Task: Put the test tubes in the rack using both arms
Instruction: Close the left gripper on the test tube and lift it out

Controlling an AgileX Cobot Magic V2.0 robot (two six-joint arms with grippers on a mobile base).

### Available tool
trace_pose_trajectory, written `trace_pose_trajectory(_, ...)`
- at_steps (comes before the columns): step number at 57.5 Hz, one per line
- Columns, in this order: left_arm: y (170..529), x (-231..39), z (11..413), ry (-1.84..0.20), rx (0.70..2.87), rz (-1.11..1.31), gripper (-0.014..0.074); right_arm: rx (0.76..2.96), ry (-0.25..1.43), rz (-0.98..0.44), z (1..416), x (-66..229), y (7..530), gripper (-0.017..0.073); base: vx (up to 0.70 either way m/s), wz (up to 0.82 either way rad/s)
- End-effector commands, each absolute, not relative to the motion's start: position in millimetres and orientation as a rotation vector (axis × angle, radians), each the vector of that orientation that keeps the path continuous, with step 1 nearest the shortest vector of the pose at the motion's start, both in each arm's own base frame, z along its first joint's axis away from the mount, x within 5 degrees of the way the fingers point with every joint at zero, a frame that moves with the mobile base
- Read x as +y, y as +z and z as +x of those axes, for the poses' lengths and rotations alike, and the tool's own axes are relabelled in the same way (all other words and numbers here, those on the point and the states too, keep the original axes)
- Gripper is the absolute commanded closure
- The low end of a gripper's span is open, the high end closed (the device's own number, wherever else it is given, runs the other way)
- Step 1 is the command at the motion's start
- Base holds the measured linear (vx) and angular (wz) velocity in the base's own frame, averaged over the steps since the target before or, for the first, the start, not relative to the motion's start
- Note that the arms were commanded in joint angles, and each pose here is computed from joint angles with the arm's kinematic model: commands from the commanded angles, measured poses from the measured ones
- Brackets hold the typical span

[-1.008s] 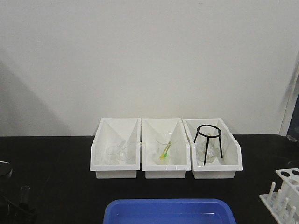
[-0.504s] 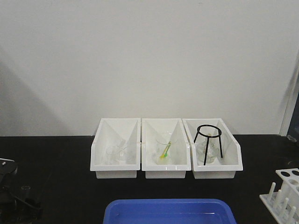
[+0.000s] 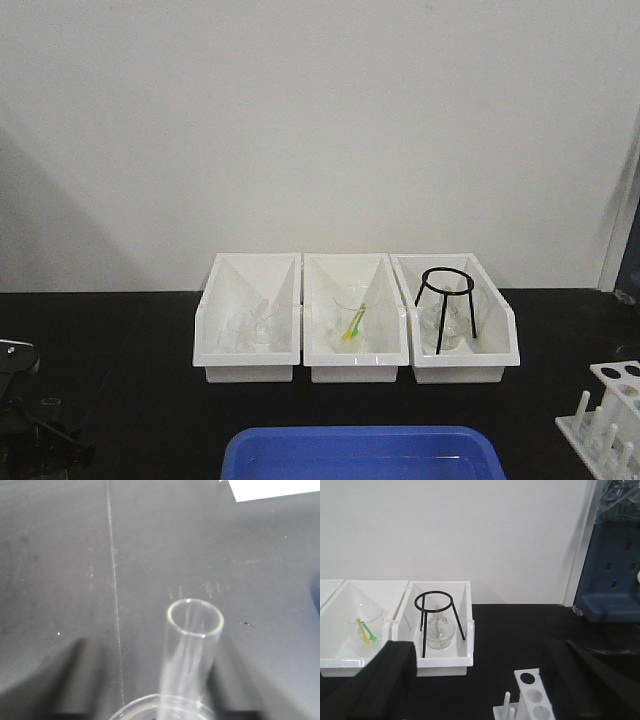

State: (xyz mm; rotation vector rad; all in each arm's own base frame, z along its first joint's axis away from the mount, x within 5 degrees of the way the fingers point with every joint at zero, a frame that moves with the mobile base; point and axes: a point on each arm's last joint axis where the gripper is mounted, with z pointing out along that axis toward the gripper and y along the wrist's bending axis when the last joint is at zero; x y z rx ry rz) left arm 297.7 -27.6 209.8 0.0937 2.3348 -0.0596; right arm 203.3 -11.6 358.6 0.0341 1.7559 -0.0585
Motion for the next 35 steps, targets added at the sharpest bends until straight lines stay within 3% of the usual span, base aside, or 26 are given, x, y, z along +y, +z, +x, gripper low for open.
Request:
trace_pose_trajectory(1,233,-28,304,-0.069,2.217,0.077,0.0311,1.633,-0.077,0.02,204,-13,379,-0.001,0.0,0.0)
trace_pose_trajectory(17,233,-28,304,-0.069,2.222,0.077,0.0614,1.666,-0.077,0.021,209,-13,374,-0.0009,0.0,0.0)
trace_pose_trajectory(35,257,-27,294,-0.071,2.136,0.078,0.0614,1.668,-0.077,0.021,209,-13,373,-0.0009,0.0,0.0)
